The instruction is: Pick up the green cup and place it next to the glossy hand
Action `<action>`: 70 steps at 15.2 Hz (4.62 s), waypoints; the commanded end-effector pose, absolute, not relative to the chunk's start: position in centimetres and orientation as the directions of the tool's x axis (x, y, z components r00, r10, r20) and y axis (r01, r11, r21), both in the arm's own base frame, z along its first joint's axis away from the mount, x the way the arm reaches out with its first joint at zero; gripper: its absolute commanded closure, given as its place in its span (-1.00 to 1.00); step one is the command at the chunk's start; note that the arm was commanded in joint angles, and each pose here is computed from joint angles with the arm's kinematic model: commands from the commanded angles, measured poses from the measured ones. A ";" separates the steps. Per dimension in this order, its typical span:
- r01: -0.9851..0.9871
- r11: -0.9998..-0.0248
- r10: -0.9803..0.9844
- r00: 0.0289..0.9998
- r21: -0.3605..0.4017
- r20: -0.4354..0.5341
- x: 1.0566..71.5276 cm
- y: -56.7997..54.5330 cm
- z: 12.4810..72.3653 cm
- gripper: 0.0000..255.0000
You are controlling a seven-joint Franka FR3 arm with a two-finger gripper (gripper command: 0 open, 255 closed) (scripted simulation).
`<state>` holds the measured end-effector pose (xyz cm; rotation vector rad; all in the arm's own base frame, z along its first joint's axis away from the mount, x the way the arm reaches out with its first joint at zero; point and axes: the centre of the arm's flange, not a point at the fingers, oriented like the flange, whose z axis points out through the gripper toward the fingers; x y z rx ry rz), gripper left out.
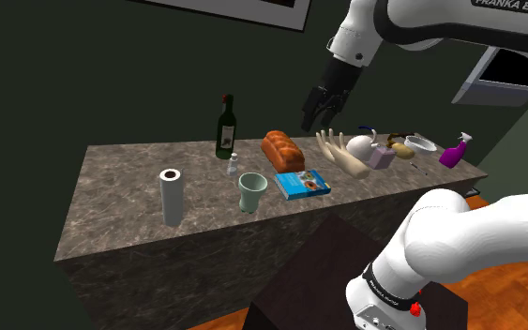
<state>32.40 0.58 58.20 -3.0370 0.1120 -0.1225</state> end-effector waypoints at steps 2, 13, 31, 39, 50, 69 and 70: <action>-0.071 -0.992 -0.079 0.994 -0.105 0.075 33.0 0.2 57.1 -1.00; -0.089 -0.988 -0.097 0.994 -0.129 0.057 40.0 -4.1 44.8 -1.00; -0.116 -0.980 -0.123 0.992 -0.164 0.030 49.5 -9.7 26.0 -1.00; -0.116 -0.980 -0.123 0.992 -0.164 0.030 49.6 -9.3 23.1 -1.00; -0.116 -0.980 -0.123 0.992 -0.164 0.030 49.6 -9.3 23.1 1.00; -0.116 -0.980 -0.123 0.992 -0.164 0.030 49.6 -9.3 31.0 1.00; -0.116 -0.980 -0.123 0.992 -0.164 0.030 49.6 -9.3 31.5 1.00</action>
